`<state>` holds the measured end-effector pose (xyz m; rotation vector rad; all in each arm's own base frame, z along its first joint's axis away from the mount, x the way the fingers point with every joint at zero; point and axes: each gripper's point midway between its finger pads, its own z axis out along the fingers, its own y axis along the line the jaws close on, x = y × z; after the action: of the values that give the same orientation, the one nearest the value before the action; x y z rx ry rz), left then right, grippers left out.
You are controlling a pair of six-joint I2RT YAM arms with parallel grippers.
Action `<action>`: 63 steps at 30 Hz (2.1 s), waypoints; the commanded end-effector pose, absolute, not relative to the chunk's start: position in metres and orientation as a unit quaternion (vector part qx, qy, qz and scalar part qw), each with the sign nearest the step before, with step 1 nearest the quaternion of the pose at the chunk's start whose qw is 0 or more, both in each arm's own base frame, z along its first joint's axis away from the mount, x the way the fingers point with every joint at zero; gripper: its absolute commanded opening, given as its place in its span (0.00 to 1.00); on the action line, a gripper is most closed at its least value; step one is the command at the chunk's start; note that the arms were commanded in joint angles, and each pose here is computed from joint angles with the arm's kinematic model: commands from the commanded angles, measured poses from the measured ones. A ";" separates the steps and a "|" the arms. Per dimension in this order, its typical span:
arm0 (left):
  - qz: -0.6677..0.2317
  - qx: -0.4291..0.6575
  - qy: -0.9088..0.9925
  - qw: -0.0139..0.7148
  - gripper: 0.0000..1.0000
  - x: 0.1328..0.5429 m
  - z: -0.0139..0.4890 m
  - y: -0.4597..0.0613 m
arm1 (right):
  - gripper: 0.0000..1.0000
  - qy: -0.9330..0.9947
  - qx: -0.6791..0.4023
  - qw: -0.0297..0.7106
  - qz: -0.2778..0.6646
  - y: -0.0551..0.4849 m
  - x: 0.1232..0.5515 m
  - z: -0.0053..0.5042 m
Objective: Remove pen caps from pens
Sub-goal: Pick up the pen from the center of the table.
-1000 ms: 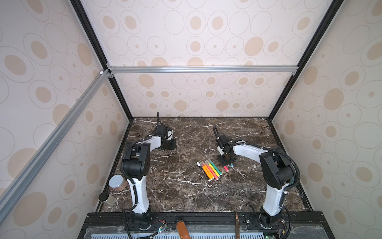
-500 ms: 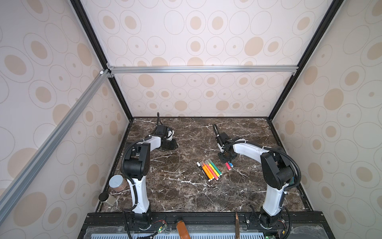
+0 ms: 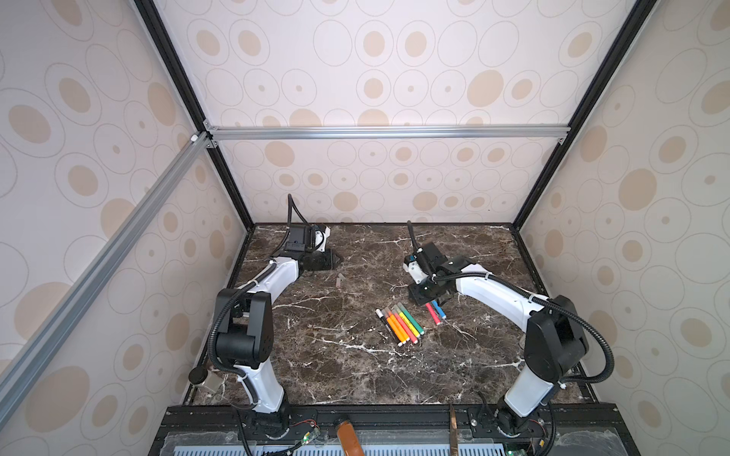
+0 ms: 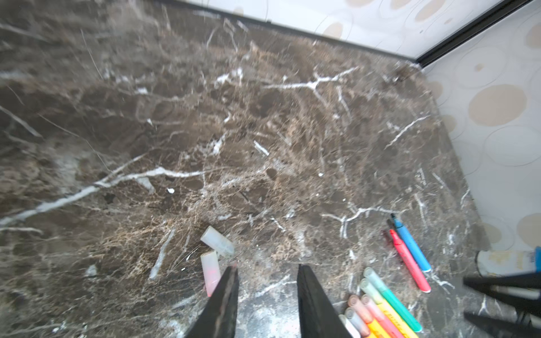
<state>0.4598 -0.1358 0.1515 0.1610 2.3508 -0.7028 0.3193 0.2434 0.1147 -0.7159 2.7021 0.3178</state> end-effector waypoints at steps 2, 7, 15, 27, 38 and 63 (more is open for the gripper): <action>-0.264 0.060 0.892 0.361 0.37 0.453 0.176 -0.134 | 0.41 0.948 -0.273 0.101 0.130 0.279 0.275 0.101; -0.256 0.041 0.886 0.384 0.39 0.444 0.189 -0.126 | 0.41 0.951 -0.273 0.081 0.123 0.297 0.260 0.081; -0.269 0.010 0.878 0.395 0.40 0.416 0.179 -0.120 | 0.41 0.951 -0.286 0.050 0.108 0.313 0.248 0.051; -0.257 0.001 0.881 0.398 0.40 0.410 0.171 -0.115 | 0.40 0.955 -0.287 0.037 0.070 0.308 0.254 0.024; -0.251 -0.002 0.880 0.403 0.40 0.409 0.172 -0.113 | 0.19 0.955 -0.291 0.025 0.057 0.306 0.249 0.010; -0.450 0.086 0.803 0.381 0.37 0.367 0.206 -0.206 | 0.00 0.911 -0.260 0.175 0.268 0.339 0.289 0.143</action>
<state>0.3770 -0.1785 0.1790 0.1422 2.1569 -0.9872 0.2897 0.3363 0.1370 -0.7535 2.6028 0.7036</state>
